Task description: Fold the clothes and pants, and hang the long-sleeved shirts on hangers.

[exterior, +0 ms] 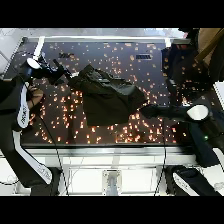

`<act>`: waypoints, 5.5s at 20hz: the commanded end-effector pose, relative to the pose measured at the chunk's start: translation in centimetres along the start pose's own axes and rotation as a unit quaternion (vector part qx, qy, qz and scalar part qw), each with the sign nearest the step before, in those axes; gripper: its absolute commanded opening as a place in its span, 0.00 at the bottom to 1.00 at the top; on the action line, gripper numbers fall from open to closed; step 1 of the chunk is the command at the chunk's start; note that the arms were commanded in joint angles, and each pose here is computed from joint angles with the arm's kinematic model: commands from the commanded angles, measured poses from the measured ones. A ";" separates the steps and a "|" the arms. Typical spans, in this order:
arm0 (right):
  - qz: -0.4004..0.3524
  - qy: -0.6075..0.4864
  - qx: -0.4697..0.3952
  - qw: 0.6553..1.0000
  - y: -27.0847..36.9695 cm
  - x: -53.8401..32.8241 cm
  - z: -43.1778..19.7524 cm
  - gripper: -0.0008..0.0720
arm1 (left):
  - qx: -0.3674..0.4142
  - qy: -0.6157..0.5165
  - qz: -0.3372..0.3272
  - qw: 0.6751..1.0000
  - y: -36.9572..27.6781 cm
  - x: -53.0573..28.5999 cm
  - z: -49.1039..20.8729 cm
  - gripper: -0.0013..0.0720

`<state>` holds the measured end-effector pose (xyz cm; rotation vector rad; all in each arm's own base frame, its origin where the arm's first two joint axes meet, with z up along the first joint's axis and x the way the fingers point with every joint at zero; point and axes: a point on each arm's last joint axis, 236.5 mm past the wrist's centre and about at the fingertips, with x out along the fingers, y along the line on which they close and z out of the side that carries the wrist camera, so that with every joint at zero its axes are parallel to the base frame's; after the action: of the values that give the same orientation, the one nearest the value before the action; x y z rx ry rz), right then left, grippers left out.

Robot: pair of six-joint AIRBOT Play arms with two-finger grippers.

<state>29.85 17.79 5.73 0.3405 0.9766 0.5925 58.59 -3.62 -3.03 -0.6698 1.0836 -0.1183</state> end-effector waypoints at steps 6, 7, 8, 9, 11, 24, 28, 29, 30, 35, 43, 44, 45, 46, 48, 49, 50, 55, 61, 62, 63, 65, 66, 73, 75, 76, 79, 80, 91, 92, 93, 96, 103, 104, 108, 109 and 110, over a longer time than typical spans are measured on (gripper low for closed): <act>0.011 0.025 -0.010 1.000 3.3 6.2 -2.2 0.53 | 0.049 0.023 -0.035 0.998 0.3 4.9 -1.8 0.83; 0.009 0.027 -0.007 1.000 3.1 6.5 -2.3 0.53 | 0.049 0.029 -0.036 0.998 0.2 4.9 -2.1 0.53; 0.008 0.030 -0.006 0.999 3.0 6.7 -2.4 0.53 | 0.053 0.039 -0.043 0.997 -0.1 4.7 -2.6 0.08; 0.006 0.030 -0.008 0.999 2.9 6.7 -2.5 0.53 | 0.065 0.051 -0.056 0.995 -0.8 4.4 -3.1 0.07; 0.005 0.036 -0.013 0.999 2.9 6.2 -2.4 0.53 | 0.084 0.065 -0.080 0.991 -2.2 2.7 -3.5 0.07; -0.078 0.034 -0.013 0.996 -3.3 0.7 0.3 0.53 | 0.191 0.002 -0.026 0.981 -11.1 -22.5 -6.0 0.07; -0.057 0.030 -0.002 0.998 -2.3 0.8 0.5 0.53 | 0.144 0.065 0.134 0.978 -1.6 -16.2 -5.6 0.07; -0.056 0.029 -0.001 0.998 -2.3 0.8 0.5 0.53 | 0.133 0.093 0.139 0.977 -0.1 -13.8 -6.0 0.07; -0.054 0.030 0.001 0.998 -2.2 0.8 0.5 0.53 | 0.123 0.116 0.145 0.975 1.4 -11.4 -6.4 0.07; -0.027 0.024 0.023 0.999 -0.9 1.0 0.7 0.53 | 0.076 0.192 0.166 0.964 8.6 -1.5 -8.7 0.07; -0.026 0.023 0.022 0.999 -0.8 1.0 0.7 0.53 | 0.038 0.097 0.133 0.986 12.3 -10.5 -2.2 0.79; -0.028 0.029 0.020 0.999 -0.9 0.9 0.5 0.53 | 0.053 0.104 0.114 0.987 12.3 -12.3 -2.4 0.79; -0.029 0.036 0.018 0.999 -1.0 0.9 0.1 0.53 | 0.058 0.116 0.093 0.987 12.4 -13.5 -2.9 0.83; -0.028 0.044 0.018 0.998 -0.9 0.9 -0.2 0.53 | 0.063 0.128 0.064 0.988 12.5 -14.5 -3.5 0.93; -0.023 0.066 0.019 0.997 -0.7 0.8 -1.3 0.53 | 0.066 0.118 0.017 0.991 13.4 -15.6 -3.4 0.98; -0.020 0.079 0.020 0.996 -0.5 0.7 -1.9 0.53 | 0.068 0.115 0.006 0.991 14.1 -15.9 -3.5 0.98; -0.019 0.088 0.020 0.996 -0.5 0.7 -2.4 0.53 | 0.070 0.121 -0.004 0.990 14.7 -15.9 -4.0 0.98; -0.007 0.088 0.050 0.995 -0.6 1.7 -3.6 0.53 | 0.106 0.148 -0.063 0.981 15.1 -12.3 -6.3 0.98; 0.019 0.098 0.034 0.994 2.1 2.4 -4.4 0.53 | 0.062 0.205 -0.113 0.970 16.3 -9.8 -9.2 0.98; 0.019 0.097 0.030 0.995 2.2 2.6 -4.4 0.53 | 0.055 0.214 -0.117 0.968 16.4 -9.9 -9.8 0.98; 0.019 0.093 0.030 0.995 2.3 2.6 -4.2 0.53 | 0.048 0.222 -0.124 0.966 16.4 -10.0 -10.4 0.98; 0.017 0.087 0.033 0.996 2.2 2.7 -3.9 0.53 | 0.030 0.224 -0.140 0.964 16.5 -10.1 -11.0 0.98; 0.017 0.086 0.033 0.996 2.2 2.7 -3.9 0.53 | 0.023 0.213 -0.162 0.963 15.9 -10.2 -10.8 0.98; 0.017 0.092 0.041 0.995 2.3 2.7 -4.2 0.53 | 0.026 0.175 -0.226 0.958 12.9 -12.9 -9.6 0.97; 0.015 0.092 0.040 0.995 2.2 2.7 -4.2 0.53 | 0.054 0.191 -0.179 0.964 14.0 -14.0 -10.6 0.97; 0.013 0.092 0.038 0.995 2.1 2.7 -4.2 0.53 | 0.065 0.185 -0.174 0.965 13.7 -14.4 -10.7 0.97; 0.010 0.093 0.036 0.995 1.9 2.7 -4.3 0.53 | 0.085 0.154 -0.158 0.972 13.2 -14.5 -12.0 0.97; 0.011 0.096 0.036 0.995 2.0 2.6 -4.4 0.53 | 0.089 0.143 -0.148 0.974 13.4 -14.3 -12.8 0.97; 0.003 0.089 0.029 0.996 1.5 2.7 -4.0 0.53 | 0.045 -0.018 0.048 0.998 19.1 -16.5 -11.8 0.97; -0.002 0.082 0.025 0.996 1.3 2.8 -3.8 0.53 | 0.034 0.003 0.034 0.999 19.0 -15.6 -13.0 0.97; -0.006 0.075 0.021 0.997 1.1 2.8 -3.4 0.53 | 0.024 0.017 0.014 0.999 18.5 -14.7 -14.1 0.97; -0.015 0.068 0.012 0.997 0.6 2.9 -3.1 0.53 | 0.084 -0.036 -0.086 0.992 14.4 -13.5 -13.5 0.96; -0.030 0.070 -0.001 0.997 -0.2 2.8 -3.2 0.53 | 0.101 -0.027 -0.126 0.987 12.5 -13.2 -14.5 0.83; -0.030 0.070 -0.001 0.997 -0.2 2.8 -3.2 0.53 | 0.106 -0.017 -0.141 0.984 11.9 -13.4 -15.0 0.83; -0.031 0.063 0.000 0.997 -0.2 2.9 -2.9 0.53 | 0.139 0.004 -0.139 0.980 12.1 -13.3 -16.2 0.83; -0.032 0.058 0.000 0.998 -0.2 2.9 -2.6 0.53 | 0.150 0.023 -0.126 0.980 12.8 -13.1 -17.1 0.83; -0.033 0.054 -0.001 0.998 -0.3 2.9 -2.4 0.53 | 0.164 0.045 -0.109 0.979 13.7 -12.9 -18.0 0.83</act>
<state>28.66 19.40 2.22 0.2745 1.1055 0.5636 35.84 4.51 -4.45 -0.5695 0.9607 -0.4799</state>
